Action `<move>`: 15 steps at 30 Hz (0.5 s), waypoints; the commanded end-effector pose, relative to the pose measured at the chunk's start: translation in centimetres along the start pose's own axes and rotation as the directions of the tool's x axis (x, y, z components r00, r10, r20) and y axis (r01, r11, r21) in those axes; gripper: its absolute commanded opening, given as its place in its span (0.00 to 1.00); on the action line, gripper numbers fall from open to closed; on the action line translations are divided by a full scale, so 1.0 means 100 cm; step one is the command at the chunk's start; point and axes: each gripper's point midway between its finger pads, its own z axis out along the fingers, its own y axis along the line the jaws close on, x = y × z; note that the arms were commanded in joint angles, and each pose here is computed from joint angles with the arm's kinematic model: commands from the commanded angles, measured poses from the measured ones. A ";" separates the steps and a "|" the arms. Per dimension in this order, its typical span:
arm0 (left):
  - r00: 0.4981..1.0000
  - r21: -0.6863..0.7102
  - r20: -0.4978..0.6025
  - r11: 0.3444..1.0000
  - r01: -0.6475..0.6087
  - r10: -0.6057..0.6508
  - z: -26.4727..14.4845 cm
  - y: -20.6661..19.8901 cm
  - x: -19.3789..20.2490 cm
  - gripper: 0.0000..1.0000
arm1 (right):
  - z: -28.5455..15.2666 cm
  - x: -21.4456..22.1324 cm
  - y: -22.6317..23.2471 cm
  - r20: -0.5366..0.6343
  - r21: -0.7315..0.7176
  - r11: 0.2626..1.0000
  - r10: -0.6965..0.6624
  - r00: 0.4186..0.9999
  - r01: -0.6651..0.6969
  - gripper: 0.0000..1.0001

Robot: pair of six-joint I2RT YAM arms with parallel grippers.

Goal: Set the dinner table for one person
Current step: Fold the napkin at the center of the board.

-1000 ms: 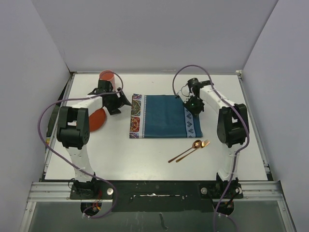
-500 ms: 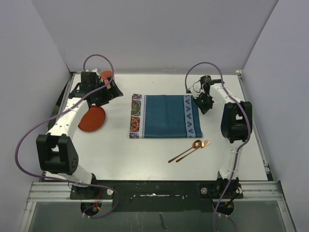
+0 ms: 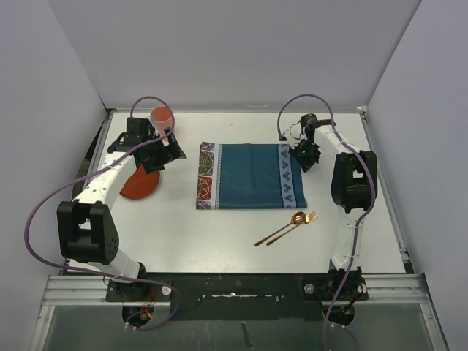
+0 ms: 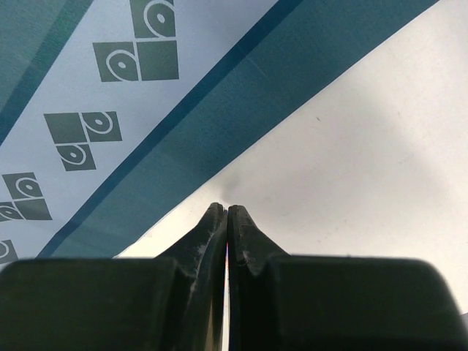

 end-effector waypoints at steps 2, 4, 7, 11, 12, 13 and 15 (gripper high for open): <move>0.998 0.038 0.064 0.999 -0.029 0.027 -0.011 -0.009 -0.017 0.98 | 0.003 -0.005 0.004 0.021 -0.018 1.000 0.016 1.000 -0.016 0.00; 0.998 0.047 0.055 0.999 -0.026 0.023 -0.007 -0.009 -0.017 0.98 | 0.005 -0.005 0.008 0.015 -0.025 1.000 0.015 1.000 -0.015 0.00; 0.999 0.054 0.038 0.998 -0.020 0.018 -0.003 -0.009 -0.014 0.98 | 0.007 -0.005 0.016 0.004 -0.037 0.999 0.012 1.000 -0.012 0.00; 0.999 0.056 0.031 0.998 -0.014 0.013 0.000 -0.008 -0.011 0.98 | 0.012 -0.005 0.026 -0.013 -0.046 0.999 -0.011 1.000 0.010 0.00; 1.000 0.054 0.027 0.998 -0.013 0.012 0.000 -0.007 -0.010 0.98 | 0.014 -0.006 0.028 -0.016 -0.047 0.999 -0.016 1.000 0.016 0.00; 1.000 0.051 0.022 0.999 -0.009 0.008 0.001 -0.005 -0.008 0.98 | 0.015 -0.006 0.030 -0.017 -0.052 0.998 -0.019 1.000 0.019 0.00; 1.000 0.051 0.014 0.999 -0.007 0.006 0.002 -0.004 -0.005 0.98 | 0.017 -0.009 0.034 -0.014 -0.057 0.998 -0.027 1.000 0.026 0.00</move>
